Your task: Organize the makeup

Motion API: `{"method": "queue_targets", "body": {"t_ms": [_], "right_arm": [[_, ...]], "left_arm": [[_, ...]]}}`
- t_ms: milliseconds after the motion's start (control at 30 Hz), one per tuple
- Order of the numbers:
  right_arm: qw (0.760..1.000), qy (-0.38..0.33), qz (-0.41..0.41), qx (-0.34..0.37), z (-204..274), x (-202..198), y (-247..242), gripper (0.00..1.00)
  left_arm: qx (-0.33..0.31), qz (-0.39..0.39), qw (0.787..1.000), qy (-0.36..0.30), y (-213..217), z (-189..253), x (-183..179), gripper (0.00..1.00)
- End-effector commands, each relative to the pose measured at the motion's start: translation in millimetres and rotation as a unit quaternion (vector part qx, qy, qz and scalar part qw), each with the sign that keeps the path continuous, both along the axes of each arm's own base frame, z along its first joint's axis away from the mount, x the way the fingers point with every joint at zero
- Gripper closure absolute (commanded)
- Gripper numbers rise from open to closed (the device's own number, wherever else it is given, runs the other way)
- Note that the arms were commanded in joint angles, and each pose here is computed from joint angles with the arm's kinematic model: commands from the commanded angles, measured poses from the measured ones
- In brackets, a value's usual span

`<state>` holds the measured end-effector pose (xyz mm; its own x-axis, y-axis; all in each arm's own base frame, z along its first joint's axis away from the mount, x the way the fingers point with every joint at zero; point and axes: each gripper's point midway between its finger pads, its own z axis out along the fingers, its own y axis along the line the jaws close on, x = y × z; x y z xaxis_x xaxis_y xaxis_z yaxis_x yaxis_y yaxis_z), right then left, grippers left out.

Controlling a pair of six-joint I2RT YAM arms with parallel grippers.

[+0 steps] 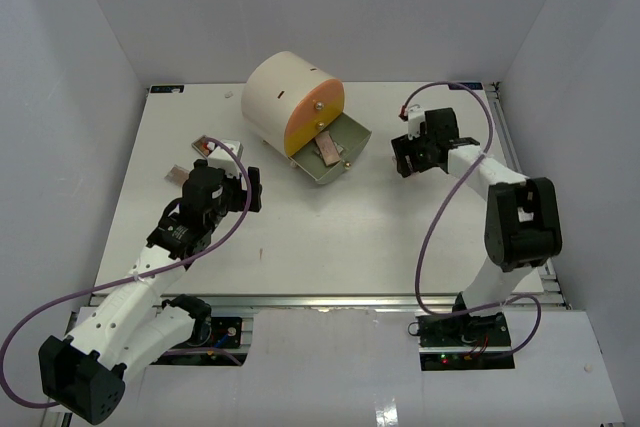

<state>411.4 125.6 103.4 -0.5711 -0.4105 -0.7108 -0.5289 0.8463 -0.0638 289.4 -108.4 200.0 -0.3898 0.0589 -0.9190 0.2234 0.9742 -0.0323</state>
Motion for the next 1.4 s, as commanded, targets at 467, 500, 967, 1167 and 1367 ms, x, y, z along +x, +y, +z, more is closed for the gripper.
{"method": "queue_targets", "body": {"t_ms": [467, 500, 967, 1167, 1367], "right_arm": [[0.975, -0.16, 0.144, 0.053, 107.2, 49.1, 151.9, 0.51], [0.975, -0.162, 0.146, 0.051, 106.1, 52.5, 154.9, 0.48], [0.976, -0.151, 0.146, 0.05, 95.4, 51.7, 157.1, 0.1], [0.973, -0.167, 0.149, 0.062, 120.9, 27.9, 144.5, 0.1], [0.953, -0.157, 0.208, 0.153, 133.1, -25.4, 95.4, 0.1]], "left_arm": [[-0.001, 0.017, 1.0, -0.007, 6.1, 3.9, 1.8, 0.02], [-0.001, 0.018, 1.0, -0.006, 6.7, 3.7, 2.1, 0.02], [-0.01, 0.031, 0.999, 0.004, 11.4, -1.1, 7.0, 0.02], [-0.025, 0.04, 0.999, 0.016, 15.2, -6.6, 14.3, 0.02], [-0.116, 0.076, 0.988, 0.072, 32.8, -22.3, 40.3, 0.02]]}}
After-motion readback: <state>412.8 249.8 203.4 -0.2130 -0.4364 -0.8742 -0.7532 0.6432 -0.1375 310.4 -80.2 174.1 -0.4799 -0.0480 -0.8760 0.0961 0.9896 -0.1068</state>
